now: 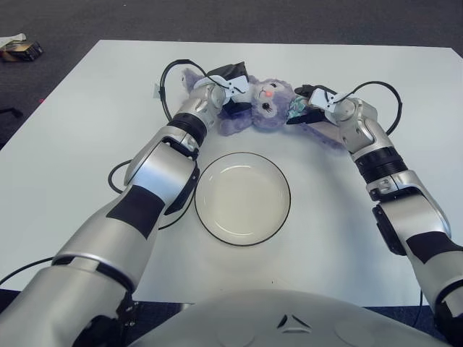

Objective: Put the doll into the plate.

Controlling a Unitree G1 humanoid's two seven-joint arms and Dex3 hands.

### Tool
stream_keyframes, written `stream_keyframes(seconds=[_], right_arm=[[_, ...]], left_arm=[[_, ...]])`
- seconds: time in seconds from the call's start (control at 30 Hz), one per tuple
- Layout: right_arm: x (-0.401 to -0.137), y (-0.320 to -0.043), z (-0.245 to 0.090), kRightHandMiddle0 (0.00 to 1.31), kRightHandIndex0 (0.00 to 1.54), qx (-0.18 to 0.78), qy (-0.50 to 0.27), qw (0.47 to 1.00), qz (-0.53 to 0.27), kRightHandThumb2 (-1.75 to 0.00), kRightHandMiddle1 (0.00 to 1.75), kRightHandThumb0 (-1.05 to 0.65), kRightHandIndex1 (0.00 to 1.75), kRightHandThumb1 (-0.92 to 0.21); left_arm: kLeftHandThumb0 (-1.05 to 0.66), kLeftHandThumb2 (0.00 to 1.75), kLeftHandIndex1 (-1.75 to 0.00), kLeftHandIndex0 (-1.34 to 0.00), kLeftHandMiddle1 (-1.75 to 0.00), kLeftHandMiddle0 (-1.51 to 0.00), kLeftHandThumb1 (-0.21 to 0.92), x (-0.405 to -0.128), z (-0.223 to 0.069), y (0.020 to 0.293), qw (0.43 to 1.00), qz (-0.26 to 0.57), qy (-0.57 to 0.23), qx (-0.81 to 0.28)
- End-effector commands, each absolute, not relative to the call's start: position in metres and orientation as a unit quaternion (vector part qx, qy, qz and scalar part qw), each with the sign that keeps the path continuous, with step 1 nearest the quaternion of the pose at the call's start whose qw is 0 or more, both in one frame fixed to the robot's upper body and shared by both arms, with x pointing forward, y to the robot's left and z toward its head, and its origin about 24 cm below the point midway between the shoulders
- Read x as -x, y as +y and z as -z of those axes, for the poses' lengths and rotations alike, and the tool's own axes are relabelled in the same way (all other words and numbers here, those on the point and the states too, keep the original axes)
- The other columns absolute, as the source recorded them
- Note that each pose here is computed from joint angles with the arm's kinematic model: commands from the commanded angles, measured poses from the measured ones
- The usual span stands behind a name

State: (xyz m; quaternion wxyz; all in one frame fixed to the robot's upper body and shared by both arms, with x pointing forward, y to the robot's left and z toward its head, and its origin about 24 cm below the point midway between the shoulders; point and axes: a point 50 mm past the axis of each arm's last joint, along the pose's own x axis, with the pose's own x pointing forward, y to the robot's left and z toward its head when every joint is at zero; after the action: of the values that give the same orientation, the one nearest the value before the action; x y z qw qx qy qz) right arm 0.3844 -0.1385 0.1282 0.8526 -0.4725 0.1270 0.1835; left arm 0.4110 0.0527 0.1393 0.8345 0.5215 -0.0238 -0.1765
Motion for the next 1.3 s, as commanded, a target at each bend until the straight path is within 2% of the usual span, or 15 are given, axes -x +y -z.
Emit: stream_keyframes(seconds=[0.0,0.07,0.33,0.53,0.57,0.67,0.7,0.77,0.8,0.87,0.9,1.03,1.07,1.13,1.27], right_arm=[[-0.387,-0.139,-0.133,0.07,0.02,0.465,0.126,0.858,-0.177,0.00,0.00,-0.74,0.00,-0.85],[-0.387,-0.138,-0.132,0.07,0.02,0.473,0.126,0.855,-0.173,0.00,0.00,-0.74,0.00,-0.85],[-0.388,-0.136,-0.129,0.18,0.31,0.497,0.122,0.844,-0.160,0.00,0.03,-0.69,0.02,-0.84],[-0.388,-0.135,-0.128,0.21,0.37,0.500,0.122,0.844,-0.151,0.00,0.03,-0.68,0.01,-0.83],[-0.388,-0.135,-0.128,0.36,0.51,0.507,0.120,0.843,-0.129,0.00,0.13,-0.59,0.05,-0.83],[-0.388,-0.134,-0.127,0.60,0.66,0.523,0.111,0.840,-0.090,-0.03,0.67,-0.20,0.87,-0.88],[-0.388,-0.134,-0.127,0.66,0.67,0.524,0.108,0.840,-0.086,-0.05,0.74,-0.13,1.04,-0.88],[-0.388,-0.134,-0.126,0.71,0.67,0.526,0.102,0.841,-0.076,-0.06,0.80,-0.07,1.19,-0.89],[-0.388,-0.134,-0.126,0.70,0.66,0.526,0.099,0.842,-0.071,-0.22,0.88,-0.06,1.27,-0.81],[-0.387,-0.134,-0.126,0.65,0.60,0.527,0.095,0.842,-0.066,-0.74,1.16,-0.02,1.53,-0.56],[-0.387,-0.134,-0.126,0.64,0.59,0.527,0.095,0.842,-0.065,-0.87,1.23,-0.02,1.60,-0.49],[-0.386,-0.136,-0.123,0.62,0.57,0.521,0.078,0.848,-0.058,-1.04,1.32,-0.01,1.69,-0.41],[-0.385,-0.137,-0.121,0.63,0.56,0.515,0.061,0.853,-0.051,-1.11,1.48,0.16,1.71,-0.40],[-0.383,-0.140,-0.119,0.63,0.57,0.508,0.042,0.859,-0.044,-1.18,1.61,0.30,1.73,-0.38],[-0.383,-0.140,-0.117,0.64,0.58,0.507,0.033,0.860,-0.042,-1.25,1.72,0.43,1.74,-0.35]], left_arm=[[0.45,1.24,-1.75,-0.66,-1.75,-0.56,0.37,-0.404,-0.117,0.049,0.834,0.210,0.017,-0.511],[0.45,1.24,-1.75,-0.66,-1.75,-0.56,0.37,-0.404,-0.117,0.049,0.834,0.210,0.017,-0.511],[0.45,1.24,-1.75,-0.66,-1.75,-0.56,0.37,-0.404,-0.118,0.047,0.833,0.210,0.017,-0.511],[0.45,1.24,-1.75,-0.66,-1.75,-0.56,0.37,-0.404,-0.118,0.047,0.833,0.210,0.017,-0.511],[0.45,1.24,-1.75,-0.66,-1.75,-0.56,0.37,-0.404,-0.118,0.047,0.833,0.211,0.017,-0.511],[0.45,1.24,-1.75,-0.67,-1.75,-0.56,0.37,-0.404,-0.119,0.047,0.833,0.211,0.016,-0.511],[0.45,1.24,-1.75,-0.67,-1.75,-0.57,0.36,-0.404,-0.119,0.048,0.833,0.211,0.016,-0.511],[0.45,1.24,-1.75,-0.67,-1.75,-0.57,0.36,-0.405,-0.119,0.048,0.833,0.211,0.016,-0.511],[0.45,1.24,-1.75,-0.67,-1.75,-0.57,0.36,-0.405,-0.119,0.048,0.833,0.211,0.016,-0.511],[0.45,1.25,-1.75,-0.67,-1.75,-0.57,0.36,-0.405,-0.119,0.049,0.833,0.211,0.016,-0.511],[0.45,1.25,-1.75,-0.67,-1.75,-0.57,0.36,-0.405,-0.119,0.049,0.833,0.212,0.016,-0.511],[0.45,1.25,-1.75,-0.67,-1.75,-0.57,0.36,-0.405,-0.119,0.050,0.834,0.211,0.016,-0.509],[0.45,1.25,-1.75,-0.67,-1.75,-0.57,0.36,-0.405,-0.119,0.052,0.836,0.211,0.015,-0.507],[0.45,1.25,-1.75,-0.67,-1.75,-0.57,0.36,-0.405,-0.119,0.054,0.837,0.210,0.015,-0.504],[0.45,1.25,-1.75,-0.67,-1.75,-0.57,0.36,-0.406,-0.120,0.056,0.838,0.211,0.013,-0.502]])
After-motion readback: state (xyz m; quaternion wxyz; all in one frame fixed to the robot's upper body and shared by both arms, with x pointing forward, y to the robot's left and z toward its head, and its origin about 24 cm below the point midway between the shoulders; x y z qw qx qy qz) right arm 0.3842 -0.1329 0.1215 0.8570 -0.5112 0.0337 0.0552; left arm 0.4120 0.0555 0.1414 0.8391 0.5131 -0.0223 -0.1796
